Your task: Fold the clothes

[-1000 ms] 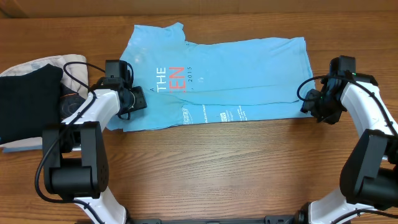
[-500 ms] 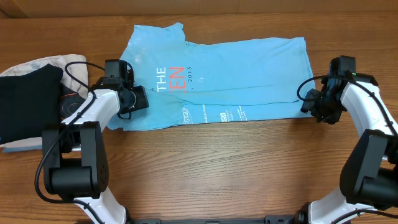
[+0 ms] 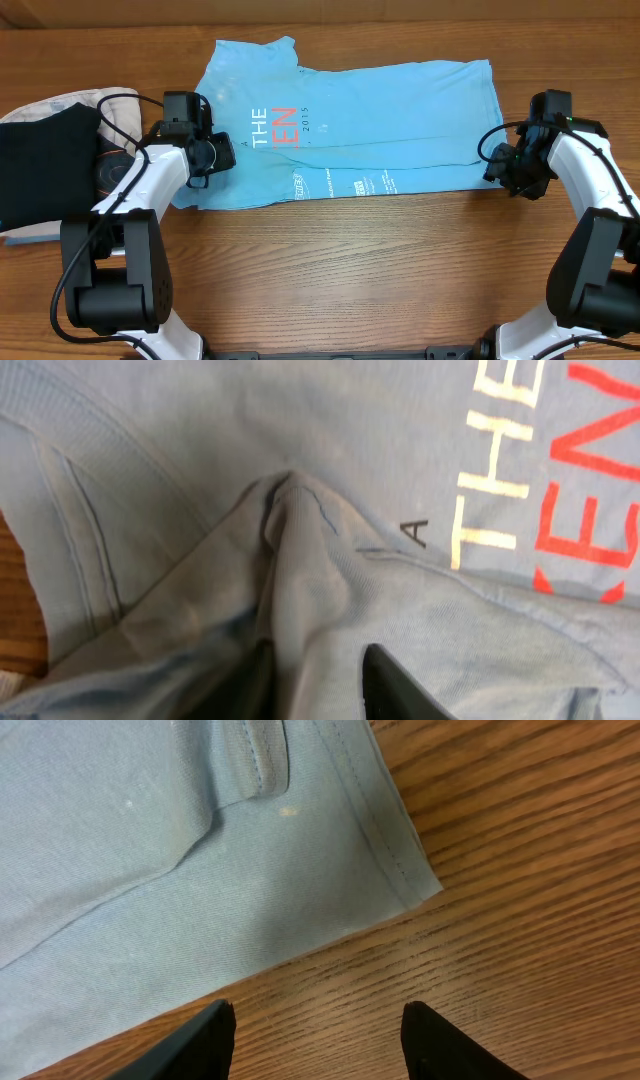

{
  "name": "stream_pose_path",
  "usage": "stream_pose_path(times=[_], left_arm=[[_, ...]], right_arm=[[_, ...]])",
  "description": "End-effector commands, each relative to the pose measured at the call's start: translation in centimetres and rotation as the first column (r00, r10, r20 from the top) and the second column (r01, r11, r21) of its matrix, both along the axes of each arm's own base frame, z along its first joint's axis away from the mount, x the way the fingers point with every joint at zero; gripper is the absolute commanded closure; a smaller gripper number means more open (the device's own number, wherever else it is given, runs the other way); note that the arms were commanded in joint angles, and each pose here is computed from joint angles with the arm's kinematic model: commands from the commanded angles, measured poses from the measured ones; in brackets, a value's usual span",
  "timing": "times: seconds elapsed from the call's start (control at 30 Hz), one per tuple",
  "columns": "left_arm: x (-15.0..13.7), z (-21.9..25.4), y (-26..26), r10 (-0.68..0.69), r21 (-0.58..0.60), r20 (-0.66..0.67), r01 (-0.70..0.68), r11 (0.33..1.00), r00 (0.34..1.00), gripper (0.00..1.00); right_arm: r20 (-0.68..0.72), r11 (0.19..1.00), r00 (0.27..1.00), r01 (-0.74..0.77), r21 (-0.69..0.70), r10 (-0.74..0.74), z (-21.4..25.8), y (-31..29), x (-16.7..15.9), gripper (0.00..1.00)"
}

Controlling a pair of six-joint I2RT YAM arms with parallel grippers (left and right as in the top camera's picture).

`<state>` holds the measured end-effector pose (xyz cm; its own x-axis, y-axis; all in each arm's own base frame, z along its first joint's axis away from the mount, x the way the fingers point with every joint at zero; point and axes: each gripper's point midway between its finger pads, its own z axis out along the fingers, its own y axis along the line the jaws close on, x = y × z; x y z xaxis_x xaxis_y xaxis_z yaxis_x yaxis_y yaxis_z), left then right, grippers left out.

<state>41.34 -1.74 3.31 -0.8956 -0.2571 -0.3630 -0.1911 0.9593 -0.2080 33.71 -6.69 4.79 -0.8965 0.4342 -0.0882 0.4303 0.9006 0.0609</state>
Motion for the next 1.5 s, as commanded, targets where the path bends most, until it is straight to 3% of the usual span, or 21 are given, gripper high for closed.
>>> stream_pose_path(times=[0.0,0.17,0.33,0.57,0.73,0.8,0.93,0.97,1.2,1.33,1.47], left_arm=[[0.1,1.4,-0.2,-0.013,-0.006,0.024,0.013,1.0,1.0,0.77],[-0.4,1.2,0.0,-0.014,0.006,0.002,0.014,1.0,1.0,0.96],[1.2,2.1,0.1,-0.012,0.008,0.074,0.012,1.0,0.997,0.96],[5.6,7.0,1.5,0.059,-0.02,0.233,-0.056,0.998,0.971,0.96],[5.6,6.9,1.7,0.062,-0.009,0.226,-0.062,0.998,0.972,0.96],[5.1,6.6,1.8,0.065,-0.003,0.203,-0.066,0.998,0.977,0.9],[4.1,5.9,1.8,0.065,0.0,0.155,-0.065,0.998,0.986,0.47],[3.8,5.7,1.8,0.066,0.003,0.139,-0.067,0.998,0.988,0.43],[0.1,3.8,1.7,0.061,0.011,-0.029,-0.06,0.998,0.998,0.42],[-3.5,2.5,1.6,0.06,0.021,-0.182,-0.057,0.998,0.981,0.41],[-5.2,1.2,2.4,0.08,0.07,-0.234,-0.065,0.995,0.969,0.41]], right_arm=[[-0.005,1.0,1.0,0.015,-0.004,-0.015,-0.1,-0.2,-0.2,0.43],[-0.008,1.0,1.0,0.015,-0.004,-0.015,-0.1,-0.2,-0.3,0.43],[-0.01,1.0,1.0,0.015,-0.004,-0.015,-0.1,-0.2,-0.3,0.43],[-0.014,1.0,1.0,0.015,-0.007,-0.016,-0.1,-0.3,-0.4,0.43],[-0.008,1.0,1.0,0.015,-0.008,-0.016,-0.1,-0.3,-0.3,0.43],[-0.008,1.0,1.0,0.015,-0.008,-0.016,-0.1,-0.3,-0.2,0.43],[-0.008,1.0,1.0,0.015,-0.008,-0.015,-0.1,-0.3,-0.3,0.43],[-0.008,1.0,1.0,0.015,-0.008,-0.015,-0.1,-0.3,-0.3,0.43],[-0.04,1.0,0.999,0.016,-0.002,-0.016,-0.2,-0.1,-1.0,0.42],[-0.086,0.997,0.994,0.071,-0.039,-0.074,-0.3,-0.8,-2.2,0.36],[-0.06,0.991,0.99,0.122,-0.052,-0.125,-0.9,-1.5,-1.9,0.32]])
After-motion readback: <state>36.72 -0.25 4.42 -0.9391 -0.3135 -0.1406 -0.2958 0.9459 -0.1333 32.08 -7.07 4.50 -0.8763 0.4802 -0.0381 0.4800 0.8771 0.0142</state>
